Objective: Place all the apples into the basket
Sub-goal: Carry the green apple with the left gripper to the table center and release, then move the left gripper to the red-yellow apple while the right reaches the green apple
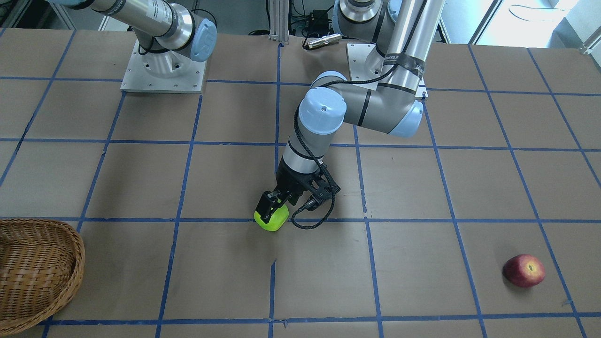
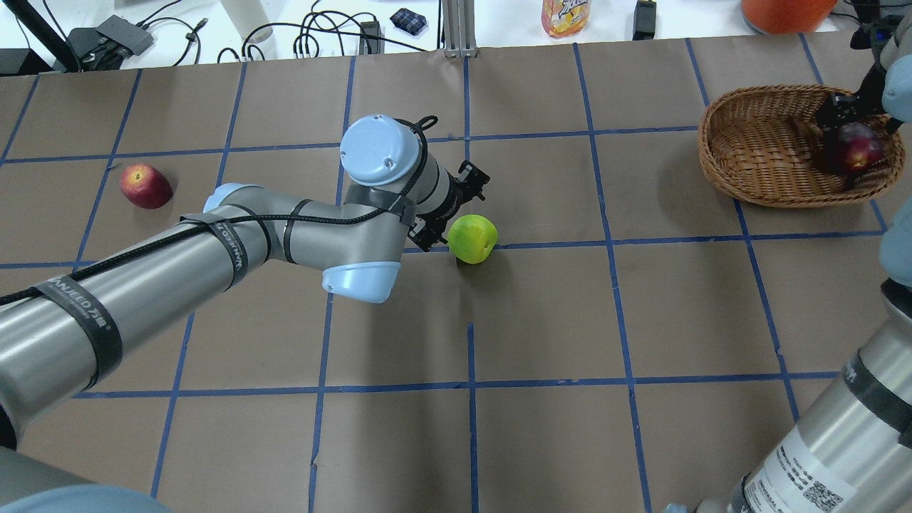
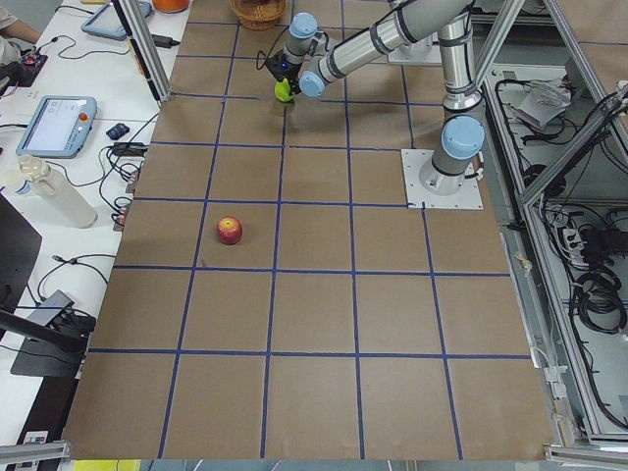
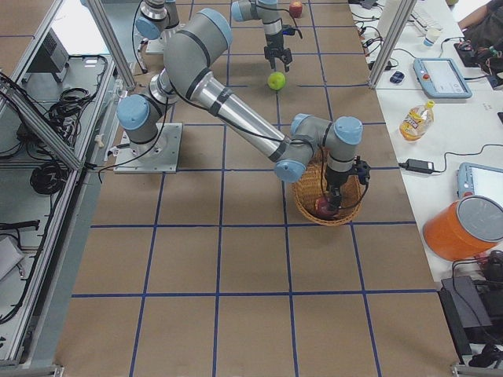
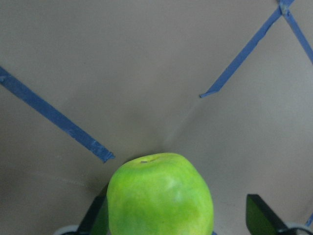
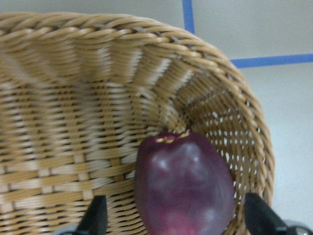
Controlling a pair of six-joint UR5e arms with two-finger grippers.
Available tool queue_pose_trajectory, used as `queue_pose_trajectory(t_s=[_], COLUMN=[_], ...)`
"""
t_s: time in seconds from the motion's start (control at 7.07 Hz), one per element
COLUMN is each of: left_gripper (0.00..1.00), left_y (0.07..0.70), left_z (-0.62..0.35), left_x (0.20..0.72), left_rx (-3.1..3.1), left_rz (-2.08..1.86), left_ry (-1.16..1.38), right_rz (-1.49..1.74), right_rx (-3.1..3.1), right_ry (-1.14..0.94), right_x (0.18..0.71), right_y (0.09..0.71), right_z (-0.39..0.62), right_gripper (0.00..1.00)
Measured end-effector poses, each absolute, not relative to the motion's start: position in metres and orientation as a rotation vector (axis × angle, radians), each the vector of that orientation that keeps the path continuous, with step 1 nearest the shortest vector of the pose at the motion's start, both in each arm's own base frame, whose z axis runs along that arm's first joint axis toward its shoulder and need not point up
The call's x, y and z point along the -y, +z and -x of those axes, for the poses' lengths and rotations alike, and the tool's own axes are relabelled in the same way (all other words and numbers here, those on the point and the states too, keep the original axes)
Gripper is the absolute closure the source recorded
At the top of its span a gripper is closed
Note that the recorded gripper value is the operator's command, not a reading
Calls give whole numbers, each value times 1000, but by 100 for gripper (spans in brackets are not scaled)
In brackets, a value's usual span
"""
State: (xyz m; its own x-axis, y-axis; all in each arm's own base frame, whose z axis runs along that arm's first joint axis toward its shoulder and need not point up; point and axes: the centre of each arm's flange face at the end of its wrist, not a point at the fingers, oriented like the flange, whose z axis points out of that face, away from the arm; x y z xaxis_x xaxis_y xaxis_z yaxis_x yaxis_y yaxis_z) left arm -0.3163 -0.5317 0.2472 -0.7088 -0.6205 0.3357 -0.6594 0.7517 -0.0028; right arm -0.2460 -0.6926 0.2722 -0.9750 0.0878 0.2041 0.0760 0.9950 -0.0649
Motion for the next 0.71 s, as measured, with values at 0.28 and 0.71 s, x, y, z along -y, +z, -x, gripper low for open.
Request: queue_pose_trajectory(t_s=[0.28, 0.71], left_gripper=[0, 0], left_y=[280, 300], left_z=[254, 95], left_x=[549, 573], left_rx=[2779, 2984], left_rz=[-829, -421], left_ry=[99, 66], right_rz=[39, -170], right_rx=[3030, 3081], right_ry=[93, 55], right_x=[678, 670], right_y=[350, 387], right_z=[173, -40], right_gripper=[0, 0])
